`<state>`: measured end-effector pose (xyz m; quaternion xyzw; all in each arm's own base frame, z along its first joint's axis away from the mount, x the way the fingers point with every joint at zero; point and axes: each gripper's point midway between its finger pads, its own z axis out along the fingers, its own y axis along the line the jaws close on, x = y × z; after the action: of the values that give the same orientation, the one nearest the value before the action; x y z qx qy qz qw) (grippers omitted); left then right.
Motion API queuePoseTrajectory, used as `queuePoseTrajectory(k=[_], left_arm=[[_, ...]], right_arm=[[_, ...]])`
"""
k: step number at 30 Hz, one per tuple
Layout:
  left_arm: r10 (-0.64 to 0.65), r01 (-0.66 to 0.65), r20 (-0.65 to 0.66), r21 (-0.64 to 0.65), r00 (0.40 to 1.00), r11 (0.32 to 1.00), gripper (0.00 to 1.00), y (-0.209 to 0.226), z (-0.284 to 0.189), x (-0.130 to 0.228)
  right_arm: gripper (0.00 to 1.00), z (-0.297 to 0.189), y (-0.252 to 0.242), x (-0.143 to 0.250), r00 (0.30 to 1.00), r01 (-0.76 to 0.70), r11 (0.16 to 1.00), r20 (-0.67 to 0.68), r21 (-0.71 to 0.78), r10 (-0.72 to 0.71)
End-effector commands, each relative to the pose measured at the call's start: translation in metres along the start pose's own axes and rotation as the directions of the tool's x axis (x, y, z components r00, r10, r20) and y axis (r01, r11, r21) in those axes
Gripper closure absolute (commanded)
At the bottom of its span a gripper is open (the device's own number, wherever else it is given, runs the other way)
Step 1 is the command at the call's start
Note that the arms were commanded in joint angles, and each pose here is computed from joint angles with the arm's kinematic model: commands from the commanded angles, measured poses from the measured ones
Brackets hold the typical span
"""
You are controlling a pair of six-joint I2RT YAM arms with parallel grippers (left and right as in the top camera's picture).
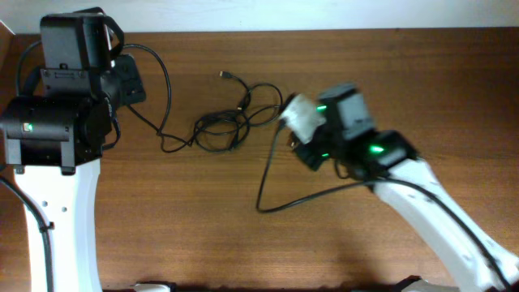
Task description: Untangle cables
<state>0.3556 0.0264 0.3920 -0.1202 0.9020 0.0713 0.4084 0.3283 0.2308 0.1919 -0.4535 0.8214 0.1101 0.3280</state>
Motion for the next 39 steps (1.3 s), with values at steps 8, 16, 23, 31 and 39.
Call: queuePoseTrajectory(k=[8,16,23,31,39], left_arm=[[0.011,-0.012,0.028,0.012,1.000,1.000,1.00,0.000,-0.011,-0.004],[0.088,-0.090,0.033,0.046,0.996,0.995,1.00,-0.017,-0.015,-0.002],[0.093,-0.094,0.019,0.044,0.995,0.995,1.00,-0.016,-0.014,0.002],[0.093,-0.094,0.019,0.044,0.995,0.995,1.00,-0.016,-0.014,0.002],[0.096,-0.096,0.012,0.043,0.995,0.994,1.00,-0.016,-0.014,0.003]], right_arm=[[0.01,0.107,-0.004,-0.039,0.963,0.260,0.966,0.070,0.013,-0.260],[0.12,0.155,0.031,-0.008,0.924,0.286,0.855,-0.113,-0.432,-0.366],[0.12,0.155,0.039,-0.002,0.942,0.235,0.835,-0.096,-0.498,-0.322],[0.01,0.149,0.045,-0.041,0.874,0.398,0.846,-0.135,-0.356,-0.467],[0.01,0.180,0.035,-0.057,0.887,0.412,0.860,-0.085,-0.300,-0.454]])
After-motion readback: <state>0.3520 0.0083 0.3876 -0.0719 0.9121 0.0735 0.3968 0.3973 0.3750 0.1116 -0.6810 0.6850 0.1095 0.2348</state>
